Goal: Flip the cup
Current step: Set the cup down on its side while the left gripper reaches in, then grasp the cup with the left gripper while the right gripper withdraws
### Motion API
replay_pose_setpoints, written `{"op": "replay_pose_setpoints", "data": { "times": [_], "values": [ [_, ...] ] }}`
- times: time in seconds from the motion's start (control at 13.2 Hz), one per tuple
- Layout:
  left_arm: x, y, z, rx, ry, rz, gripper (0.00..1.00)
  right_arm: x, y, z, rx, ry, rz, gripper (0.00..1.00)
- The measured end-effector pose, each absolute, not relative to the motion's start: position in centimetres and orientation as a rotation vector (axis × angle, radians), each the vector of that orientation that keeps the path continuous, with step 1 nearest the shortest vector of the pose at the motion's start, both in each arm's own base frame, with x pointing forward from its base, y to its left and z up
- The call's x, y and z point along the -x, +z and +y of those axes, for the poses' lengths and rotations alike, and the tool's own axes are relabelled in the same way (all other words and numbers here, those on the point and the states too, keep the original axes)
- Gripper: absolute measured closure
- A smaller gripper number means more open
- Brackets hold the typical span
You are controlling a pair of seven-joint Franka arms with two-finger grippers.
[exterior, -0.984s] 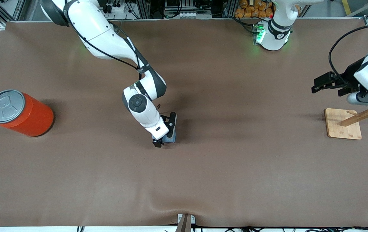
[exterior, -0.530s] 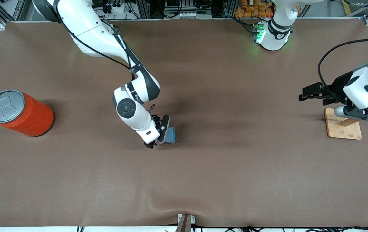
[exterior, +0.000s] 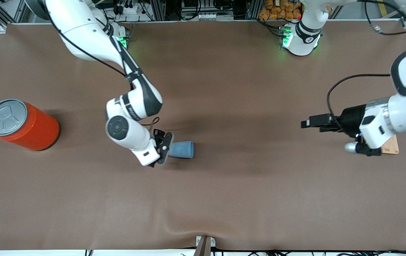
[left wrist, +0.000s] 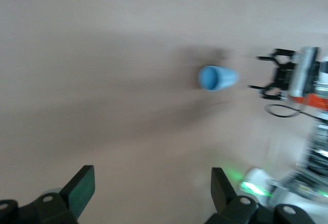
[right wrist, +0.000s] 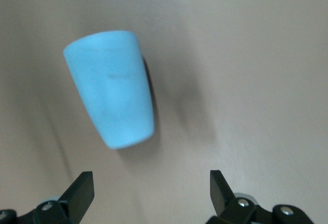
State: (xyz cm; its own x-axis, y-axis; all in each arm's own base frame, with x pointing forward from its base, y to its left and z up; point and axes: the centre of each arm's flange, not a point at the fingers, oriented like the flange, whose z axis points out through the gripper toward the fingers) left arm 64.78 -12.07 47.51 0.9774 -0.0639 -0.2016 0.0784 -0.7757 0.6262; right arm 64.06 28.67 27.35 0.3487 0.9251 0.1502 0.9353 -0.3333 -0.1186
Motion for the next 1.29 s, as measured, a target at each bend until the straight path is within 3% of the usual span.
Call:
{"op": "replay_pose_setpoints", "data": {
  "times": [0.3, 0.61, 1.29],
  "values": [
    [-67.0, 39.5, -16.4, -2.306, -0.286, 0.011, 0.0, -66.4, 32.5, 21.5, 2.495, -0.118, -1.562, 0.0],
    [-67.2, 33.0, -24.2, -2.197, -0.241, 0.0, 0.0, -66.2, 39.8, 14.9, 2.539, -0.087, -1.468, 0.0],
    [-63.9, 20.9, -35.8, -2.048, -0.107, 0.048, 0.0, -60.5, 54.9, 3.5, 2.861, 0.006, -0.87, 0.0]
  ]
}}
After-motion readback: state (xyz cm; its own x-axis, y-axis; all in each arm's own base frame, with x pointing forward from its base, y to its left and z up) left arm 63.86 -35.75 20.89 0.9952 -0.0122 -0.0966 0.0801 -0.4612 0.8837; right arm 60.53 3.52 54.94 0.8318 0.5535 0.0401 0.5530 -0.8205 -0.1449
